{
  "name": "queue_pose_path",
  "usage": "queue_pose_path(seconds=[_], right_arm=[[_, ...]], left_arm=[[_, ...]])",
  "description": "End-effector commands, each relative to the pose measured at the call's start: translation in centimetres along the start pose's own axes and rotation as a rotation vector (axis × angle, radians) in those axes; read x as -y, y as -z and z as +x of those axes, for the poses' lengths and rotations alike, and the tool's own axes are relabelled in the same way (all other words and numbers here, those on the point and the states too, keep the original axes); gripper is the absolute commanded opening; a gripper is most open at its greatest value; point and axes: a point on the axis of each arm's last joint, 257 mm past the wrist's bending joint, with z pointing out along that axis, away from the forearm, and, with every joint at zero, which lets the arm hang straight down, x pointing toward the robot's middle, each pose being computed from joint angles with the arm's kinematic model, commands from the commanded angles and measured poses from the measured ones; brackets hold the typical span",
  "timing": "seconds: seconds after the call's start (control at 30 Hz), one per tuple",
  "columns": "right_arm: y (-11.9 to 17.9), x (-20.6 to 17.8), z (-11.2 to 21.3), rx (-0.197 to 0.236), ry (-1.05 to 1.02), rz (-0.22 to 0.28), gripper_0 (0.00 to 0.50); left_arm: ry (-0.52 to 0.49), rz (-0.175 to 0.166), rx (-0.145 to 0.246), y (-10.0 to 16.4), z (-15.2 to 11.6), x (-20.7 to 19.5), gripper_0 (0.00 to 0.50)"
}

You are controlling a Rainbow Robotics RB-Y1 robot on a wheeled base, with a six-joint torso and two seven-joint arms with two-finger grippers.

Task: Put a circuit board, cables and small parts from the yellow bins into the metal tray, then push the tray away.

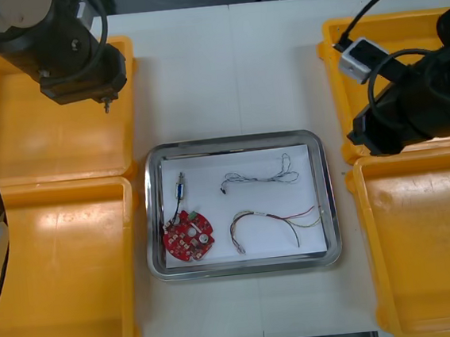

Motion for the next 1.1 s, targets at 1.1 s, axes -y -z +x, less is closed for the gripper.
queue_pose_path(seconds=[1.1], right_arm=[[3.3, 13.7, 16.9, -0.202, -0.640, 0.187, 0.500]], left_arm=[[-0.058, -0.017, -0.011, -10.1, 11.5, 10.8, 0.000]])
